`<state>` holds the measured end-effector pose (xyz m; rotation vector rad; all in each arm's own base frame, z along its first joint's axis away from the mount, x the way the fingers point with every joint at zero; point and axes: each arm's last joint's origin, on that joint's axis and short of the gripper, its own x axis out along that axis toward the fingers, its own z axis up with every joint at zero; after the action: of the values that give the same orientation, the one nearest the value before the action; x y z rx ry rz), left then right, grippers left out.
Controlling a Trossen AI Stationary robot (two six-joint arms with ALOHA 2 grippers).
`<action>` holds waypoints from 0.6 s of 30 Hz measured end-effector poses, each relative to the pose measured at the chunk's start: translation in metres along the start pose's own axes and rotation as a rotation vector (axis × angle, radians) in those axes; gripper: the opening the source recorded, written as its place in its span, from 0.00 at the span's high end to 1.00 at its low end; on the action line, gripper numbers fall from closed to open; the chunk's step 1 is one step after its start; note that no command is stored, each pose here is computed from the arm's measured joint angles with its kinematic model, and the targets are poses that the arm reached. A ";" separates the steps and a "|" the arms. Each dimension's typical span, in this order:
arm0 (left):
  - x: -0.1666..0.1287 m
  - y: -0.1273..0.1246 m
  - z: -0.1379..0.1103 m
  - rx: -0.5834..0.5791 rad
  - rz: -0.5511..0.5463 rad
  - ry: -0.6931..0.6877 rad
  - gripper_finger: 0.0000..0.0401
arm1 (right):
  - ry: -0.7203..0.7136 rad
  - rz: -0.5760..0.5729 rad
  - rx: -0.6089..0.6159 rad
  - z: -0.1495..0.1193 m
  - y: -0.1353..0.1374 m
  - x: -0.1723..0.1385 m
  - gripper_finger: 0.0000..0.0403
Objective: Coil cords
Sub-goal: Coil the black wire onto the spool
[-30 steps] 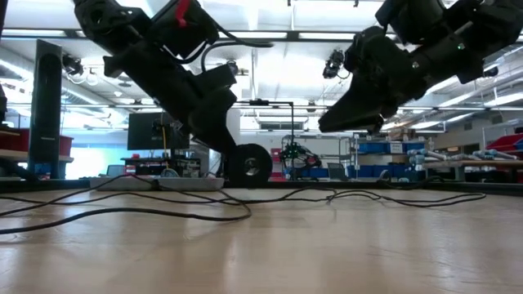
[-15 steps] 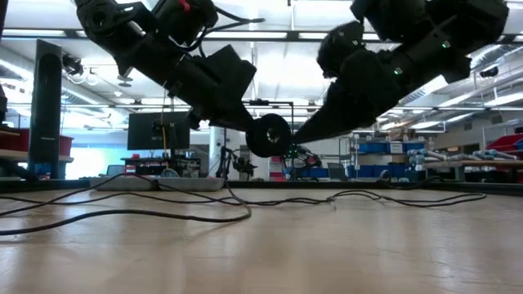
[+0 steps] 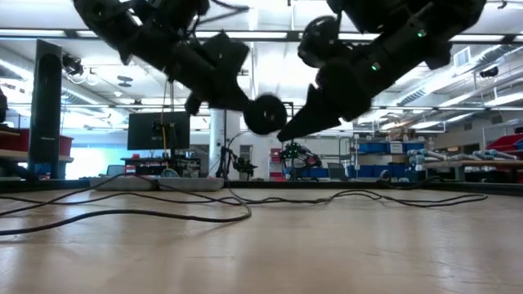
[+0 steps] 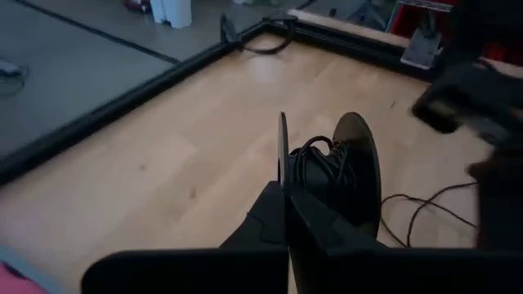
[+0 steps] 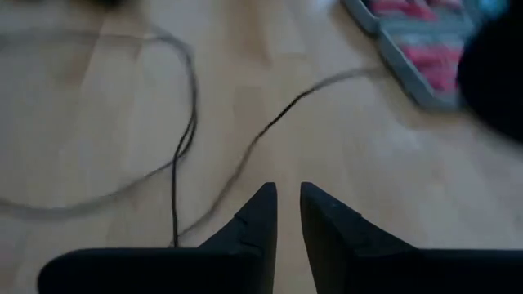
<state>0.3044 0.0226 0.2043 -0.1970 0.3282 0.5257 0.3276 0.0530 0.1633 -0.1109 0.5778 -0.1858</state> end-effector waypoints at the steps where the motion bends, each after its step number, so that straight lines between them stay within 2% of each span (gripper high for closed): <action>1: -0.003 0.001 0.005 0.000 -0.003 -0.022 1.00 | -0.002 -0.004 0.070 0.002 -0.001 0.000 0.87; 4: -0.012 0.002 0.016 0.010 -0.006 -0.066 1.00 | -0.021 -0.008 0.271 0.004 -0.005 0.002 0.87; 6: -0.016 0.003 0.020 0.020 -0.009 -0.083 1.00 | -0.072 -0.003 0.346 0.009 -0.007 0.002 0.87; 12: -0.021 0.002 0.026 0.019 -0.023 -0.118 1.00 | -0.189 0.004 0.342 0.014 -0.009 0.015 0.85; 18: -0.022 -0.002 0.025 0.025 -0.039 -0.114 1.00 | -0.243 0.019 0.357 -0.003 -0.009 0.046 0.76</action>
<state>0.2936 0.0172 0.2358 -0.1483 0.2189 0.4919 0.3622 0.0348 0.1378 0.2159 0.2966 -0.2502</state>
